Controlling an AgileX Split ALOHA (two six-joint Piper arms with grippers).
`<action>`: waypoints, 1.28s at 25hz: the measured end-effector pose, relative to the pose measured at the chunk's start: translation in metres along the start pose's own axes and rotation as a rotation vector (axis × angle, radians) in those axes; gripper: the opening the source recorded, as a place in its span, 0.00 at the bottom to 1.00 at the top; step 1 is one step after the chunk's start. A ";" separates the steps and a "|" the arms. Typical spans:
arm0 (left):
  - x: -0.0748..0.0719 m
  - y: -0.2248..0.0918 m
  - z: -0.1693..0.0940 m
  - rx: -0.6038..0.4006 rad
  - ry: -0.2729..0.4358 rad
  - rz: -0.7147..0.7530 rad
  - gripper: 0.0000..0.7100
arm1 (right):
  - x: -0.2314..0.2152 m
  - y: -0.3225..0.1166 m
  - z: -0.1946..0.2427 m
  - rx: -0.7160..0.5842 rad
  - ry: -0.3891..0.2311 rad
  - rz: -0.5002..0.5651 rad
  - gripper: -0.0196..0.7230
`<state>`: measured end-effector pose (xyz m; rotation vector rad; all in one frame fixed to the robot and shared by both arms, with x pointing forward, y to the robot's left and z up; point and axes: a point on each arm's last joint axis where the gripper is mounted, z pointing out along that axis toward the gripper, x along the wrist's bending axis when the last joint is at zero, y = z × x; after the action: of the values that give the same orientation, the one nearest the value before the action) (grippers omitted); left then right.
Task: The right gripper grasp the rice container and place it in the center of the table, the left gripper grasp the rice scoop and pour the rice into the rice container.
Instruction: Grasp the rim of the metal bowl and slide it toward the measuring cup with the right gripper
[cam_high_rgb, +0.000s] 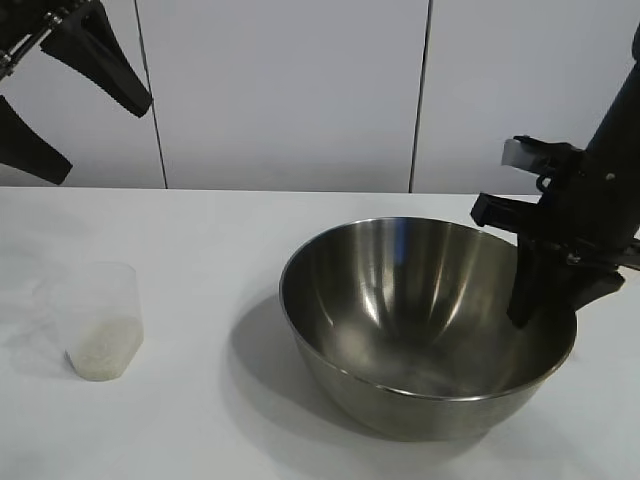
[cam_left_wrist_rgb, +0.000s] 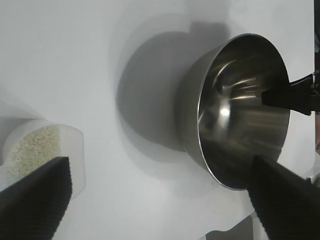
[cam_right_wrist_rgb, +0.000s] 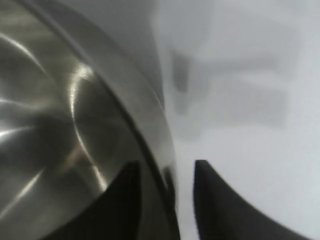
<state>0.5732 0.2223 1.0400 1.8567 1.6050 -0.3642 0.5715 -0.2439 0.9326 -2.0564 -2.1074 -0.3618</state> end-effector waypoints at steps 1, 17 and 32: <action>0.000 0.000 0.000 0.000 0.000 0.000 0.97 | 0.002 0.001 -0.004 -0.008 0.014 -0.016 0.08; 0.000 0.001 0.000 -0.006 0.003 0.000 0.97 | 0.093 0.011 -0.009 -0.104 0.111 -0.155 0.05; 0.001 0.001 0.000 -0.015 0.007 0.000 0.97 | 0.092 0.028 0.017 -0.067 0.083 -0.124 0.40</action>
<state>0.5747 0.2228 1.0401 1.8482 1.6080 -0.3449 0.5972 -0.1503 0.9442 -1.9147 -2.2069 -0.5328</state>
